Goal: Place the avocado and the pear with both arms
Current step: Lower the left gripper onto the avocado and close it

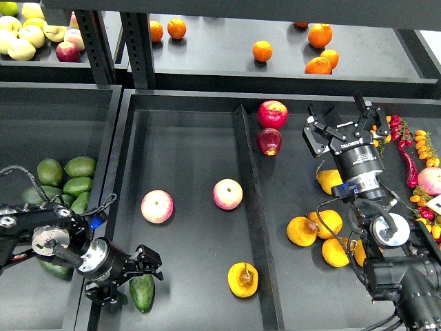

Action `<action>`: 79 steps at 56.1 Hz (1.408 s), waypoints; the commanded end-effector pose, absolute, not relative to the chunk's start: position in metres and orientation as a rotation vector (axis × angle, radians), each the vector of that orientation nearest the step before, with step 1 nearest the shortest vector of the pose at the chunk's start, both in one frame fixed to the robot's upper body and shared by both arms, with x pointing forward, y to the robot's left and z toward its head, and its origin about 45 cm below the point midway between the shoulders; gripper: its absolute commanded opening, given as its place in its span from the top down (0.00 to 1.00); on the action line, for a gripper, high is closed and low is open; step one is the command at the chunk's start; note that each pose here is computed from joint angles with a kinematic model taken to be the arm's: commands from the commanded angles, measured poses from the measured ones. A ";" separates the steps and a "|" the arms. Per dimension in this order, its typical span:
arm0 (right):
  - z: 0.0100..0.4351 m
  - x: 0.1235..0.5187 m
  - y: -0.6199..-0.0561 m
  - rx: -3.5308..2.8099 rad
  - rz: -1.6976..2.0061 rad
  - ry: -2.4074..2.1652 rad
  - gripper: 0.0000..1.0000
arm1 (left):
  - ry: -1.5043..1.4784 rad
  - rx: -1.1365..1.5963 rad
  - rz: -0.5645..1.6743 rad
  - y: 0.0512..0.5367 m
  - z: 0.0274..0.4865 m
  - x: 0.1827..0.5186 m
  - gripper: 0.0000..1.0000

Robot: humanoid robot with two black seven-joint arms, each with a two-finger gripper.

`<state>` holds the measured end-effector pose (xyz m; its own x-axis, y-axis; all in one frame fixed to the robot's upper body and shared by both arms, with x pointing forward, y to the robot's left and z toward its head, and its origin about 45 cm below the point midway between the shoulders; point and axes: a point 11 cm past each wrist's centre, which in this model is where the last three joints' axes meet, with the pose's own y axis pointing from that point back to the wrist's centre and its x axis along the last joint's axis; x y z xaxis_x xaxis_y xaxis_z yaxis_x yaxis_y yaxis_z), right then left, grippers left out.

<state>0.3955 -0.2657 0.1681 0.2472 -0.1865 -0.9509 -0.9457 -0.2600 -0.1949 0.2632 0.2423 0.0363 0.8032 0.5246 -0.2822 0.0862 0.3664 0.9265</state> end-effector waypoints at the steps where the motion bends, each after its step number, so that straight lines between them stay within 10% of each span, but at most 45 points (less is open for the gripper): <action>1: 0.168 0.395 -0.265 -1.649 1.096 1.067 0.00 | 0.608 1.190 0.324 0.246 0.034 0.267 0.01; 79: 0.168 0.394 -0.265 -1.650 1.094 1.064 0.00 | 0.599 1.197 0.335 0.225 0.021 0.276 0.01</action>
<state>0.3941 -0.2652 0.1683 0.2498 -0.1857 -0.9503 -0.9448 -0.2617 -0.1972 0.2771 0.2321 0.0214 0.7929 0.5555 -0.2504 0.0612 0.3362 0.9398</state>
